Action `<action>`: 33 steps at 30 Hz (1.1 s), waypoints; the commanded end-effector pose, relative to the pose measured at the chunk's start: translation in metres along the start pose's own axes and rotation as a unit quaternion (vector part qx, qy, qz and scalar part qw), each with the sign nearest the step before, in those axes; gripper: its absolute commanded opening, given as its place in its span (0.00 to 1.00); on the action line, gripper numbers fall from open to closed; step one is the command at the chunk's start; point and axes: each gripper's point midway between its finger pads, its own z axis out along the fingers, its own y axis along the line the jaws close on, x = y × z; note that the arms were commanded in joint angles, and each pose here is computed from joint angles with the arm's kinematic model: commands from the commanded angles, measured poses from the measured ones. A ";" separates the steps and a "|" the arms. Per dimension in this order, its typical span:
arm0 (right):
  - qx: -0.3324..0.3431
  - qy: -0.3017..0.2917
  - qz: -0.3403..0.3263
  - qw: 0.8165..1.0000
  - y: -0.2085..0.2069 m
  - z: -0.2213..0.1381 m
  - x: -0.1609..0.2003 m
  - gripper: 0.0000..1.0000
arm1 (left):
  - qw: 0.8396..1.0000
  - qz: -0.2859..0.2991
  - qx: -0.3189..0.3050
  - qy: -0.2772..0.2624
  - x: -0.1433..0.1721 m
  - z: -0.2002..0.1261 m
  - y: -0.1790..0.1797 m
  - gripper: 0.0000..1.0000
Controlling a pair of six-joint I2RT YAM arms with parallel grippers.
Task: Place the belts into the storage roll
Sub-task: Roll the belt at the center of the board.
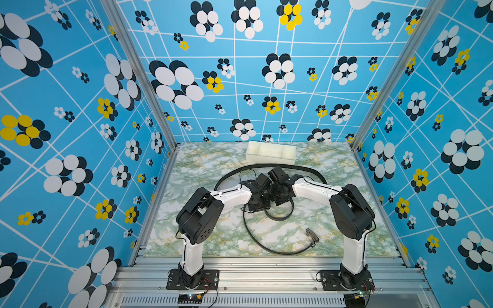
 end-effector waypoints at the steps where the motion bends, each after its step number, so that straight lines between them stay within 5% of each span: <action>1: 0.034 0.017 0.007 0.999 -0.027 0.009 0.003 0.00 | 1.000 0.017 -0.020 0.009 -0.003 0.014 0.004 0.27; 4: 0.025 0.020 0.003 0.999 -0.027 0.006 -0.001 0.03 | 0.999 0.025 -0.031 0.016 -0.007 0.018 0.005 0.17; 6: 0.018 0.016 -0.012 1.000 -0.024 -0.001 -0.006 0.27 | 0.998 0.035 -0.038 0.019 -0.009 0.018 0.006 0.15; 13: 0.051 -0.078 -0.141 0.986 -0.036 -0.102 -0.044 0.72 | 0.996 0.062 -0.055 0.027 -0.013 0.014 0.010 0.13; 15: 0.084 -0.088 -0.170 0.978 -0.059 -0.133 -0.049 0.92 | 0.995 0.075 -0.064 0.029 -0.014 0.012 0.013 0.13; 24: 0.168 0.022 -0.137 0.976 -0.201 -0.162 -0.021 0.92 | 0.979 0.158 -0.113 0.057 -0.004 0.008 0.025 0.12; 33: 0.176 0.037 -0.081 0.980 -0.263 -0.133 -0.011 0.86 | 0.961 0.222 -0.146 0.083 0.012 0.006 0.035 0.12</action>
